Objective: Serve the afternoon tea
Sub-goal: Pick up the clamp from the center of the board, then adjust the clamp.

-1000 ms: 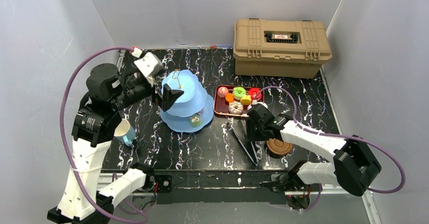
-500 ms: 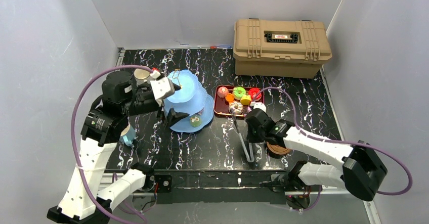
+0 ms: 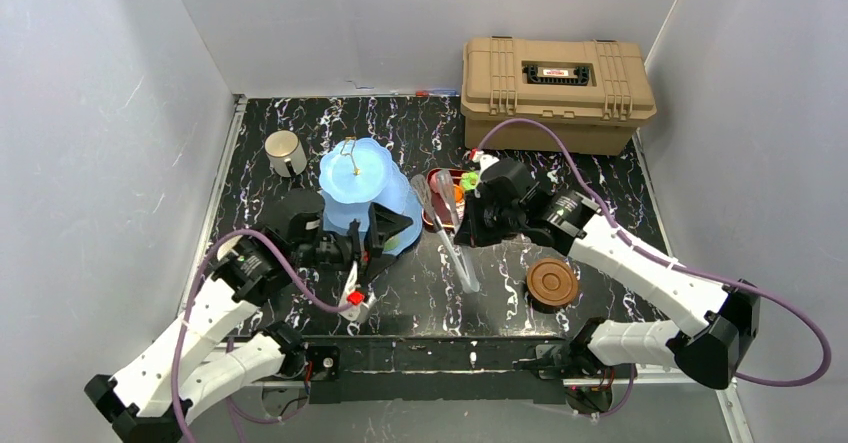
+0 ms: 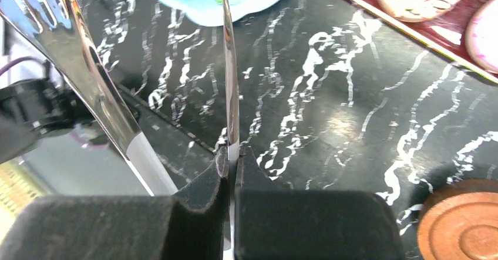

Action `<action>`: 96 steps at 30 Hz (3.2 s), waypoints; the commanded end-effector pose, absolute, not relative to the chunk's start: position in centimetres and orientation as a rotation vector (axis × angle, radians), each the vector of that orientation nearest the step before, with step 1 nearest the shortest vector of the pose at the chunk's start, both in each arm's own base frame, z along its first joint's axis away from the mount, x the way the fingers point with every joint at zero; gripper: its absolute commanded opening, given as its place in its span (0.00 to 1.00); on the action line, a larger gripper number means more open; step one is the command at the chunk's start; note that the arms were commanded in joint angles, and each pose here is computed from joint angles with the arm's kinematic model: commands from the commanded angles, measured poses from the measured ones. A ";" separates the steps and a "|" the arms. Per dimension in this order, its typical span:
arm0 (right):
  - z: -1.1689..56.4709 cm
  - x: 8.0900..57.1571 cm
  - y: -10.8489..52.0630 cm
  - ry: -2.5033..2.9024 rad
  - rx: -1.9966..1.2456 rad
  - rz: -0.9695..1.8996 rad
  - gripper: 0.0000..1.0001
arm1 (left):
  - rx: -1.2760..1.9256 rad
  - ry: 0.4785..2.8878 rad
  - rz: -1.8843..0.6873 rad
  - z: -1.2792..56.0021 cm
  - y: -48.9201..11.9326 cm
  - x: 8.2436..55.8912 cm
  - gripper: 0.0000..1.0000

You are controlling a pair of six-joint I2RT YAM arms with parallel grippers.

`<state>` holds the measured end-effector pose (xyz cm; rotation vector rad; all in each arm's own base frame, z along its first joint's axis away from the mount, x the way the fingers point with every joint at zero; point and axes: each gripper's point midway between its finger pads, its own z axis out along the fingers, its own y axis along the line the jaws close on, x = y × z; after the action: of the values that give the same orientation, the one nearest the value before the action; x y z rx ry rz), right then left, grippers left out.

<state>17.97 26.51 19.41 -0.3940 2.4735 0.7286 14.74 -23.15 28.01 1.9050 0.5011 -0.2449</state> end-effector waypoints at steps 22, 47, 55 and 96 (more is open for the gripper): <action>28.4 14.5 33.9 2.444 -0.285 1.486 0.01 | 1.670 -0.270 0.266 33.9 -29.6 15.6 0.77; 20.2 15.0 33.1 2.647 -0.051 1.471 0.01 | 1.523 -0.348 0.282 41.8 -29.1 13.7 0.00; 17.1 14.0 31.8 2.719 0.006 1.446 0.01 | 1.476 -0.380 0.310 44.7 -29.0 13.5 0.00; 9.4 10.8 28.2 2.911 0.121 1.304 0.01 | 1.316 -0.483 0.404 52.9 -28.5 12.3 0.00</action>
<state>12.73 33.03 22.28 -0.0008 2.5269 1.8501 16.87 -31.21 32.74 1.8583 -0.1657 0.0842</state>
